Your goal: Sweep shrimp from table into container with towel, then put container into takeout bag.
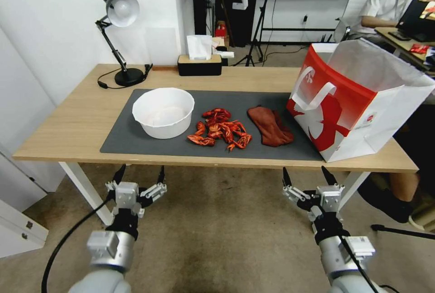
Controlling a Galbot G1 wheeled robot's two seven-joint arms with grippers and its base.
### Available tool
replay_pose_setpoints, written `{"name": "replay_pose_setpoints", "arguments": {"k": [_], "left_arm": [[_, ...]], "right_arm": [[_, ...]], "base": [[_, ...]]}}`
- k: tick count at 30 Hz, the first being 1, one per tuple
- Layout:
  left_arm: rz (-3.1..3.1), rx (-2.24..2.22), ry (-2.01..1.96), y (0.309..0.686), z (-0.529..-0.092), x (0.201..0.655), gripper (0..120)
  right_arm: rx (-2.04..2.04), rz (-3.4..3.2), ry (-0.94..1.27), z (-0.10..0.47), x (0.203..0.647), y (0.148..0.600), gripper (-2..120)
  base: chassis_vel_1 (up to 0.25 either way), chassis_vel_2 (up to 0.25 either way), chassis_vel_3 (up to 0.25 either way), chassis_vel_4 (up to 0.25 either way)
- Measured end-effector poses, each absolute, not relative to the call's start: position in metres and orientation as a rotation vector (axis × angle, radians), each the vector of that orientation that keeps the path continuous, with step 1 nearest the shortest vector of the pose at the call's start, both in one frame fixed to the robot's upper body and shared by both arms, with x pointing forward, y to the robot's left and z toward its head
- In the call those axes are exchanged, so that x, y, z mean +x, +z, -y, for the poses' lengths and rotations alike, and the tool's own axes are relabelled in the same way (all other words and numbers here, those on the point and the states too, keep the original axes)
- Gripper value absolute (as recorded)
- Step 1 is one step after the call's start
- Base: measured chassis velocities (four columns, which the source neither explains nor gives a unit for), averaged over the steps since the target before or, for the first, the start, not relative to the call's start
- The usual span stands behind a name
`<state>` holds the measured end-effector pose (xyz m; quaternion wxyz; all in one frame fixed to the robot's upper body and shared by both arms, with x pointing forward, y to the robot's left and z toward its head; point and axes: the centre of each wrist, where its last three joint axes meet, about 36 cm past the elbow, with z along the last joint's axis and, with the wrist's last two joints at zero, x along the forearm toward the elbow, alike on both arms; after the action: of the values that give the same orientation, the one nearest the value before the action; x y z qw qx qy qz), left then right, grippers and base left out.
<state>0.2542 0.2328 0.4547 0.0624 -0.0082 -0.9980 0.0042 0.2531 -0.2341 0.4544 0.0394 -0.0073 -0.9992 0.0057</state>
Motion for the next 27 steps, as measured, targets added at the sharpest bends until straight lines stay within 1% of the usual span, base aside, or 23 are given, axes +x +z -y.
{"name": "replay_pose_setpoints", "arguments": {"k": [4, 6, 9, 12, 17, 22, 23, 25, 26, 27], "left_arm": [[2.999, -0.067, 0.085, 0.463, -0.242, 0.265, 100], [3.0, -0.071, 0.087, 0.463, -0.242, 0.265, 100], [3.042, -0.086, 0.077, 0.456, -0.245, 0.265, 100], [3.067, -0.098, 0.059, 0.453, -0.247, 0.265, 100], [3.131, -0.126, -0.003, 0.453, -0.258, 0.273, 100], [3.187, -0.324, -0.097, 0.462, -0.285, 0.297, 100], [3.187, -0.324, -0.097, 0.462, -0.285, 0.297, 100], [3.182, -0.534, -0.205, 0.463, -0.313, 0.323, 100], [3.182, -0.534, -0.205, 0.463, -0.313, 0.323, 100], [3.174, -0.598, -0.247, 0.462, -0.325, 0.334, 100]], "right_arm": [[-0.053, 3.023, -0.043, 0.242, 0.269, 0.472, 100], [-0.056, 3.017, -0.051, 0.243, 0.271, 0.474, 100], [-0.062, 2.989, -0.108, 0.249, 0.284, 0.49, 100], [0.001, 2.998, -0.16, 0.248, 0.286, 0.481, 100], [0.021, 3.002, -0.168, 0.247, 0.287, 0.478, 100], [0.032, 2.999, -0.162, 0.247, 0.286, 0.477, 100], [0.032, 2.999, -0.162, 0.247, 0.286, 0.477, 100], [0.034, 2.999, -0.157, 0.247, 0.286, 0.477, 100], [0.034, 2.999, -0.157, 0.247, 0.286, 0.477, 100], [0.034, 3.0, -0.155, 0.247, 0.286, 0.477, 100]], "base": [[0.0, 0.0, 0.0, 0.0], [0.0, 0.0, 0.0, 0.0], [0.0, 0.0, 0.0, 0.0], [0.0, 0.0, 0.0, 0.0], [0.0, 0.0, 0.0, 0.0], [0.0, 0.0, 0.0, 0.0], [0.0, 0.0, 0.0, 0.0], [0.0, 0.0, 0.0, 0.0], [0.0, 0.0, 0.0, 0.0], [0.0, 0.0, 0.0, 0.0]]}}
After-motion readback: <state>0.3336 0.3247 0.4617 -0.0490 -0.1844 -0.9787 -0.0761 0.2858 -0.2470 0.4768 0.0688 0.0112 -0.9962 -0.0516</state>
